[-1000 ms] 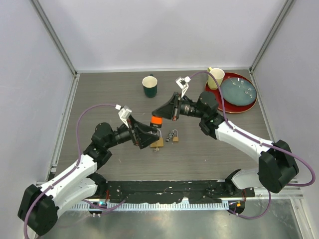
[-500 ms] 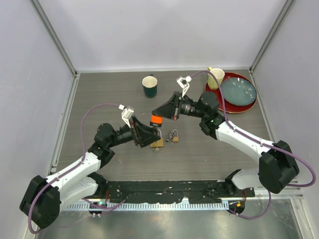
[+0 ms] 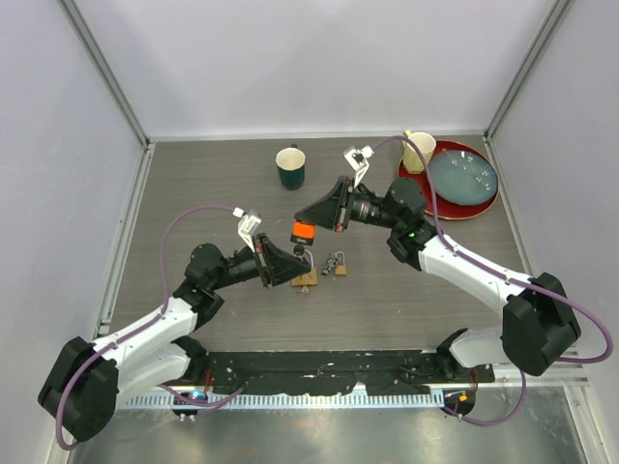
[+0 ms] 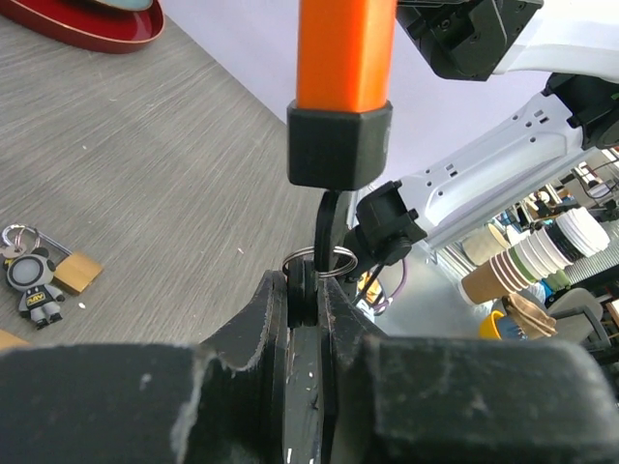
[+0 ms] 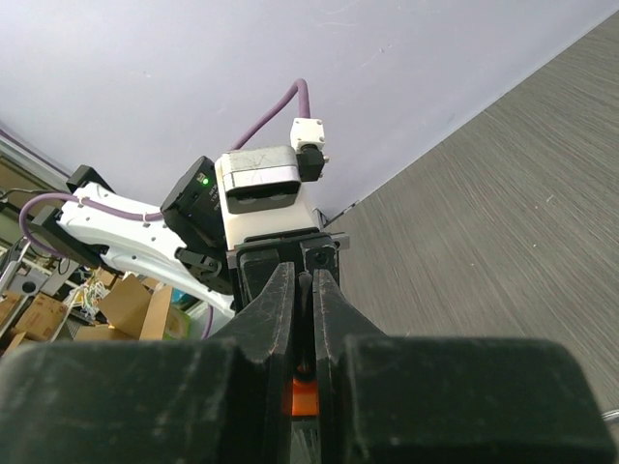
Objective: Lock with the key
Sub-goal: Place the lock at the center of the board.
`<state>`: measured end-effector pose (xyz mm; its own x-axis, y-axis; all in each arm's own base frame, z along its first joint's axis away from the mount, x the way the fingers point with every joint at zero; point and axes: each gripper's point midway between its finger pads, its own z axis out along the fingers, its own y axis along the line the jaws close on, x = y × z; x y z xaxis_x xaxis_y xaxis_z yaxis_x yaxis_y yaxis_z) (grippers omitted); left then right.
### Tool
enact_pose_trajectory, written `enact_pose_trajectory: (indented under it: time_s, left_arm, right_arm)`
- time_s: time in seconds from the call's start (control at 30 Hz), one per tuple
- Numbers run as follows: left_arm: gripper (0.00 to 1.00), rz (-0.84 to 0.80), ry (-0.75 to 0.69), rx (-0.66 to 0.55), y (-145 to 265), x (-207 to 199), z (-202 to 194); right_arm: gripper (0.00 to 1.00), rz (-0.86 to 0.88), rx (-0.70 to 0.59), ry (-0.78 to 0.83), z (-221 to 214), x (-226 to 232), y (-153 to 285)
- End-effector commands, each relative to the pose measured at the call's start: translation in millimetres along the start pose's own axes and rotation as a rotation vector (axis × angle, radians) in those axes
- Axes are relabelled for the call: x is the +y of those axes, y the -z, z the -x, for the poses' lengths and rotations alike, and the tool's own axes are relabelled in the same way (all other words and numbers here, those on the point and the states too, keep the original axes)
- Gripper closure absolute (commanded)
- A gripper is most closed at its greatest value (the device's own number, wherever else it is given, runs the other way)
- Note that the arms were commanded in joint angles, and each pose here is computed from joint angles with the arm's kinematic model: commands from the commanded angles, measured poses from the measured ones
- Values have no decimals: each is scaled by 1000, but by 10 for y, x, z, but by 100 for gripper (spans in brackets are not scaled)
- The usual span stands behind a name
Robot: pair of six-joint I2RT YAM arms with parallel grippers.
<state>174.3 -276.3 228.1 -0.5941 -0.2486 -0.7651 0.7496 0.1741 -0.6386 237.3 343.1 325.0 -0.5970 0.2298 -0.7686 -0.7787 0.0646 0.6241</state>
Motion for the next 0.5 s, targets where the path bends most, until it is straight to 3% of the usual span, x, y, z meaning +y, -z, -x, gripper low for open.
enact_pose_trajectory:
  time_s: [0.0, 0.47]
  left_arm:
    - [100, -36, -41, -24, 27, -121, 65]
    - [100, -45, 3, 21, 138, -152, -197]
  right_arm:
    - [99, 79, -110, 116, 403, 382, 24]
    - [99, 82, -133, 120, 522, 313, 43]
